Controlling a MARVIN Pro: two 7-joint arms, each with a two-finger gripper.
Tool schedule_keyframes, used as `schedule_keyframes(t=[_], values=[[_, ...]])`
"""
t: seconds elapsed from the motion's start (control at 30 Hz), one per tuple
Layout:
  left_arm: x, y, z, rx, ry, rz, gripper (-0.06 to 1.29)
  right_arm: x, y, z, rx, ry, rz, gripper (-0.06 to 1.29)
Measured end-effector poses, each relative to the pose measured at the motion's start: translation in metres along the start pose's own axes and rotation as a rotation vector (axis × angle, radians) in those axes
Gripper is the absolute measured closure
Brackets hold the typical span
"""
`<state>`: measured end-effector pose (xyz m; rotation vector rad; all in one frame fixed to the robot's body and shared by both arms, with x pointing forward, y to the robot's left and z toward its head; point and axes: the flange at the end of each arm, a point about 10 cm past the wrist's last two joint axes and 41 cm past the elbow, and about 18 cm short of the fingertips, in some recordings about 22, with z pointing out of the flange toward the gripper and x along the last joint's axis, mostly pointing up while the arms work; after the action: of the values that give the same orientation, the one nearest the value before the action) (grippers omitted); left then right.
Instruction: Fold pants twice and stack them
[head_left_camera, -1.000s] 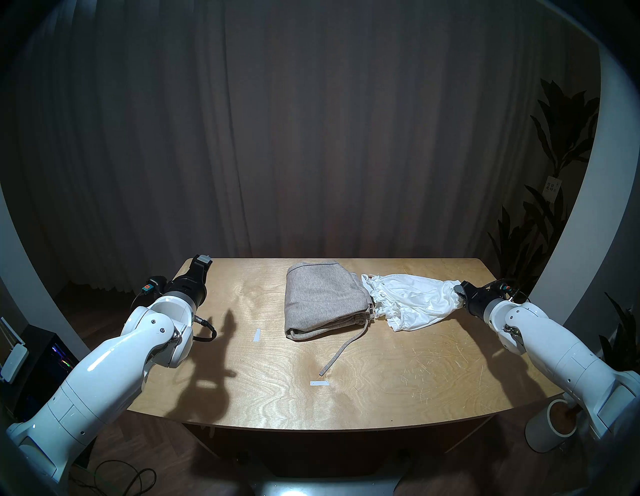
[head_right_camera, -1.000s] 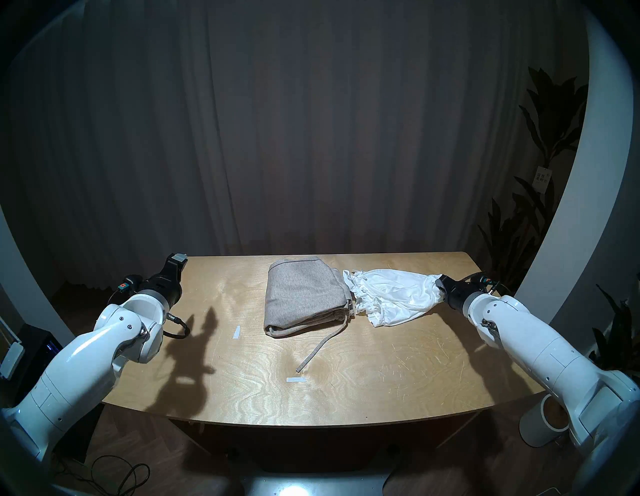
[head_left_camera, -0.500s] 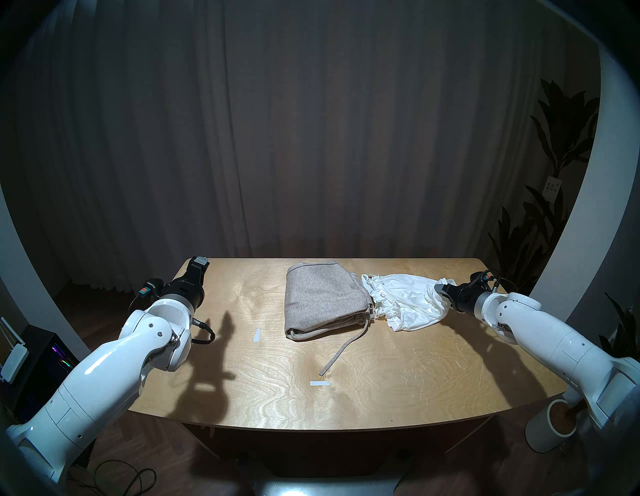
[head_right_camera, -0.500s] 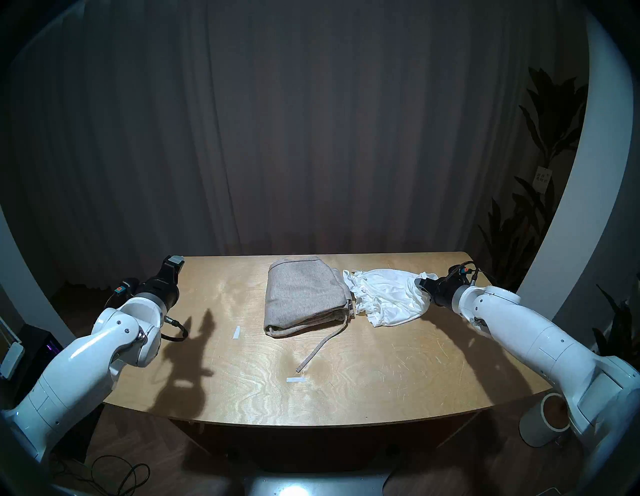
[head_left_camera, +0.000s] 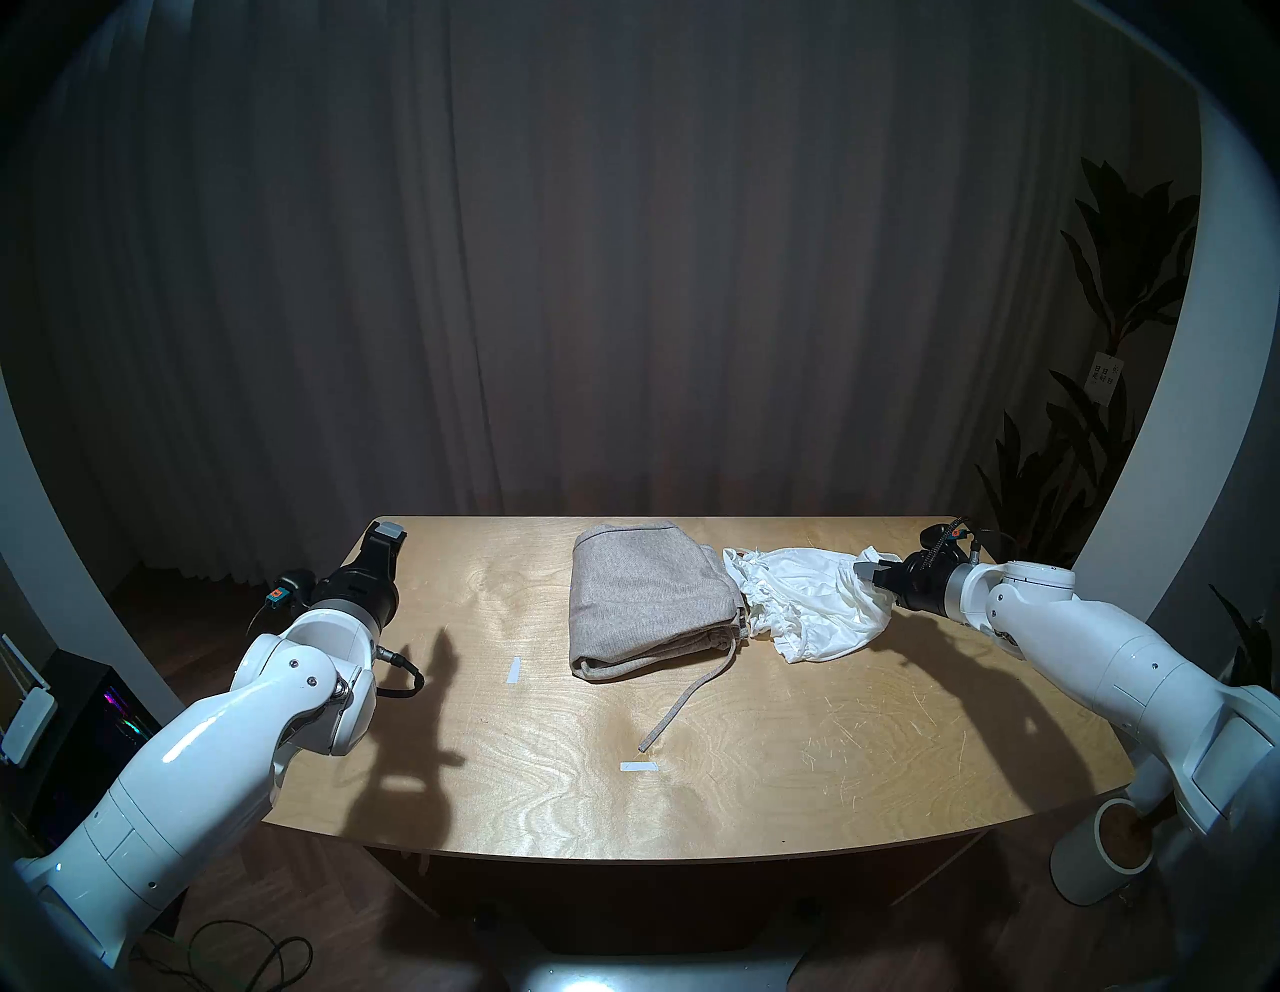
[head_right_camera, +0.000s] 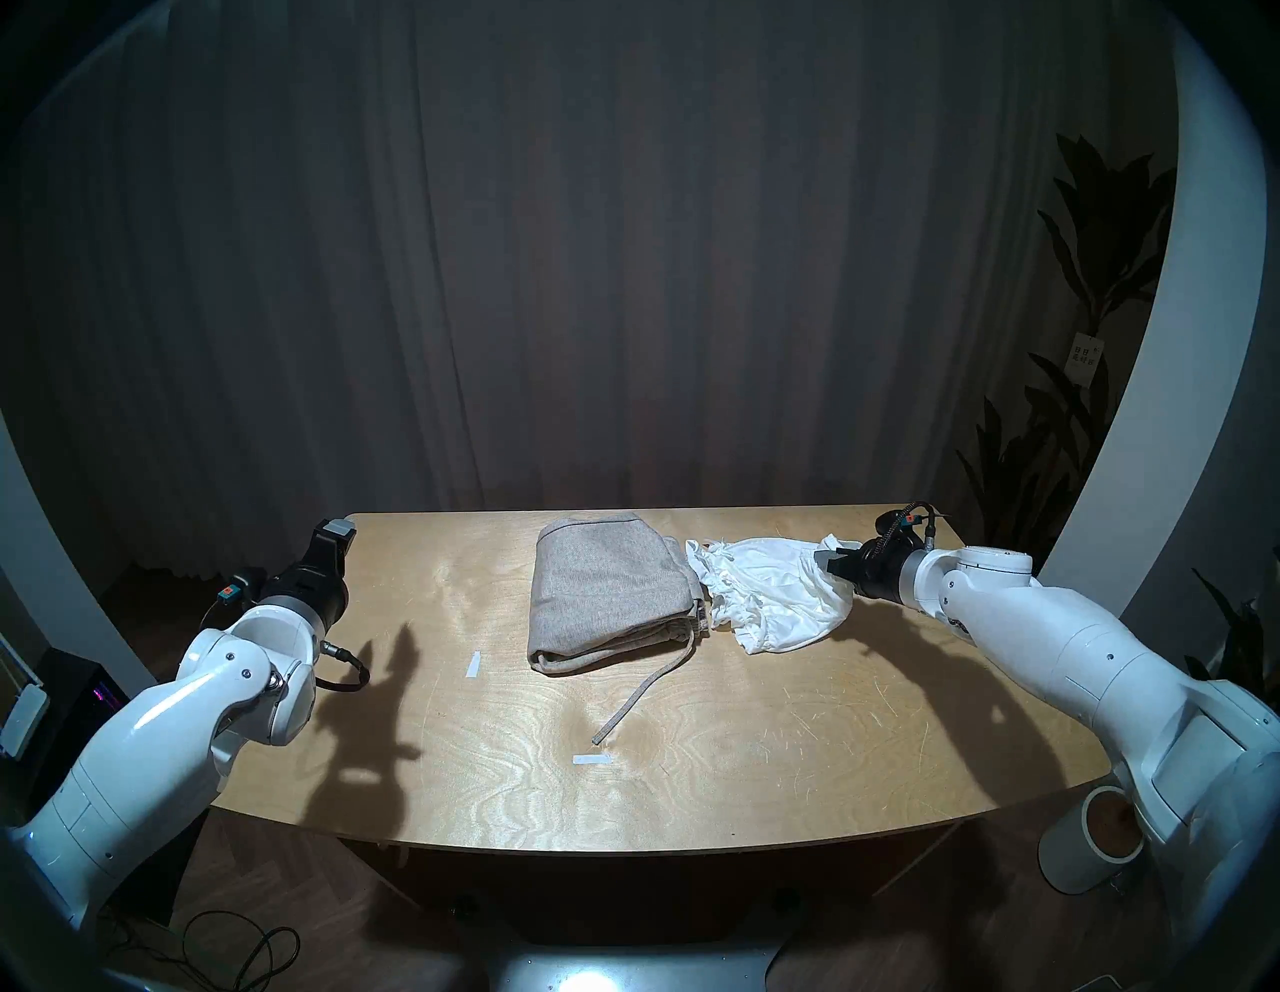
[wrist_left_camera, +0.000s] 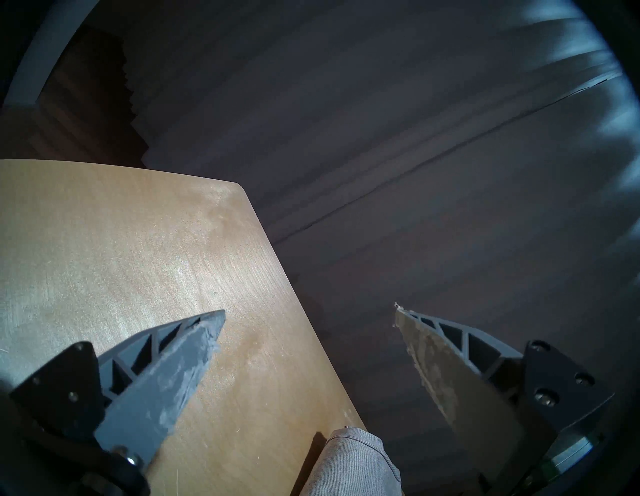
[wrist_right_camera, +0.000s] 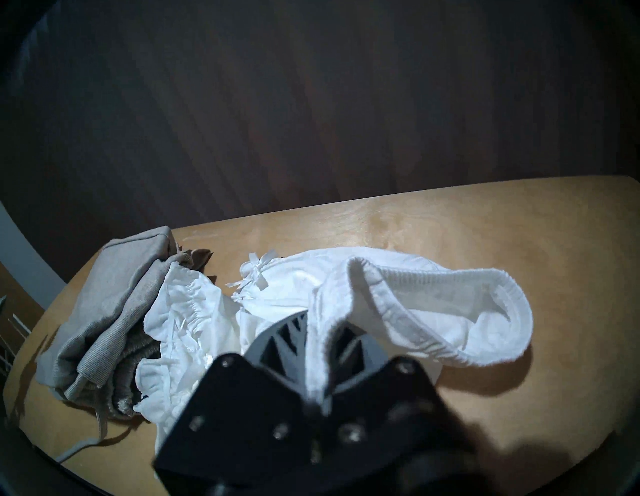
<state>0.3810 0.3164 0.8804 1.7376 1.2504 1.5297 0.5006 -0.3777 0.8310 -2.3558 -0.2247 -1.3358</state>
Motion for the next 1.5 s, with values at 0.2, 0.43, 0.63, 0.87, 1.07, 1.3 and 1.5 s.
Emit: schedule_keyframes(t=[0.2,0.43,0.63,0.87,1.07,1.3,1.5], values=[[0.001,-0.002,-0.002,0.006,0.01,-0.009,-0.01,0.01,-0.01,0.008,0.039,-0.022,-0.111,1.23],[0.003,-0.006,-0.007,0.015,0.025,-0.024,-0.01,0.014,-0.017,0.02,0.09,-0.093,-0.297,1.23],[0.004,-0.008,-0.01,0.02,0.034,-0.034,-0.01,0.012,-0.016,0.025,0.137,-0.158,-0.439,1.23],[0.004,-0.01,-0.013,0.022,0.041,-0.043,-0.01,0.021,-0.02,0.03,0.189,-0.181,-0.554,1.23],[0.005,-0.011,-0.016,0.024,0.053,-0.053,-0.01,0.036,-0.03,0.038,0.241,-0.181,-0.647,1.23],[0.008,-0.013,-0.021,0.028,0.076,-0.065,-0.01,0.049,-0.048,0.049,0.328,-0.196,-0.768,1.23],[0.011,-0.015,-0.026,0.032,0.095,-0.075,-0.01,0.048,-0.061,0.056,0.418,-0.24,-0.87,1.23]])
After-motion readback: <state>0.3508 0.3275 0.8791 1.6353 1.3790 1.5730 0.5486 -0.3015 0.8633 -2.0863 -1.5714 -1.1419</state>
